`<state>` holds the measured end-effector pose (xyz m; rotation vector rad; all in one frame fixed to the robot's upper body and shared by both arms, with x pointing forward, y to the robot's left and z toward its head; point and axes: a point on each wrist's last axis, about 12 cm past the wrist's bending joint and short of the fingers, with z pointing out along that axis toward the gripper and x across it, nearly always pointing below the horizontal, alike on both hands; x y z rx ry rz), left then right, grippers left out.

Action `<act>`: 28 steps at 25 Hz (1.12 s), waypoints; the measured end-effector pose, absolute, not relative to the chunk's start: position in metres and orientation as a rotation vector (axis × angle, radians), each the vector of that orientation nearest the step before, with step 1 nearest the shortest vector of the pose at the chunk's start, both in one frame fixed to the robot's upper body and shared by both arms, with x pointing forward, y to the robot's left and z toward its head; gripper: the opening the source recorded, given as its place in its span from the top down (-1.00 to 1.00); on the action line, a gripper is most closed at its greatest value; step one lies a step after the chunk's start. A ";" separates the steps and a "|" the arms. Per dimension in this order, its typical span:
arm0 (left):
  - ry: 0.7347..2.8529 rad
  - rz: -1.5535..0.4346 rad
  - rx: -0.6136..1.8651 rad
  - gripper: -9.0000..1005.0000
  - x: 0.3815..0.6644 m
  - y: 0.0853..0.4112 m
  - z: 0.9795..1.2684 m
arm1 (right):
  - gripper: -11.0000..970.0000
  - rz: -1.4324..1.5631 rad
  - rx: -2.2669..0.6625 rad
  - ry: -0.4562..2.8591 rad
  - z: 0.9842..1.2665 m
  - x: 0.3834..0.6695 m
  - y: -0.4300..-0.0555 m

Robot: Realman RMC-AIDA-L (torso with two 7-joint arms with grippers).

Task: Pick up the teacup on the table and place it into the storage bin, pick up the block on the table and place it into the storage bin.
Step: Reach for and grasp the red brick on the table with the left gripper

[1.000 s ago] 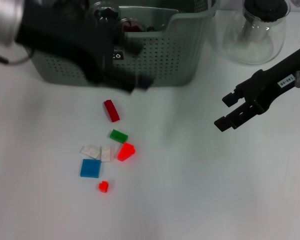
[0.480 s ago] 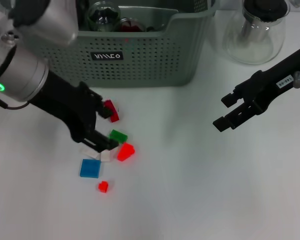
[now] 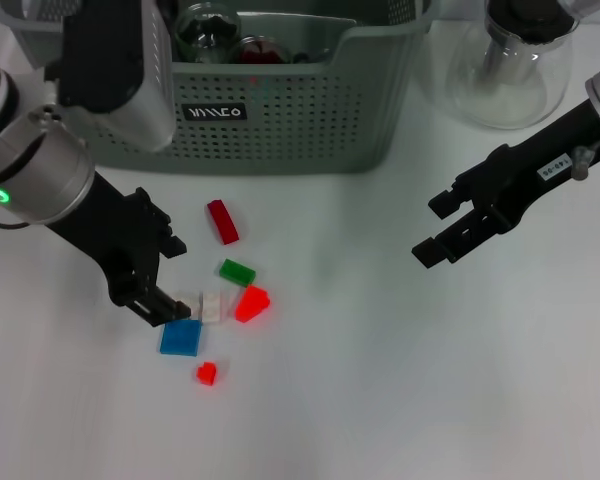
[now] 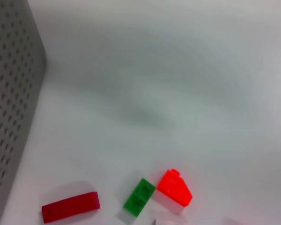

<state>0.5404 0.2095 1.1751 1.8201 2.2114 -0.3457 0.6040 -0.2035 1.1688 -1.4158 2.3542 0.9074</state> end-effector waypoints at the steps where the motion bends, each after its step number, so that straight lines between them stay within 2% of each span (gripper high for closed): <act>1: 2.212 -0.338 1.831 -0.45 0.540 0.209 1.174 | -0.91 0.908 -1.416 2.353 1.169 0.604 -0.203; 12: 2.111 -0.185 1.918 -0.45 0.551 0.186 1.162 | -0.91 0.888 -1.385 2.347 1.169 0.608 -0.201; 19: 2.068 -0.157 1.942 -0.45 0.561 0.171 1.151 | -0.91 0.883 -1.370 2.348 1.168 0.609 -0.200; 25: 2.123 -0.157 1.820 -0.45 0.571 0.165 1.147 | -0.91 0.885 -1.361 2.353 1.167 0.608 -0.200; 28: 2.222 -0.173 1.652 -0.45 0.575 0.164 1.147 | -0.91 0.887 -1.357 2.356 1.166 0.608 -0.201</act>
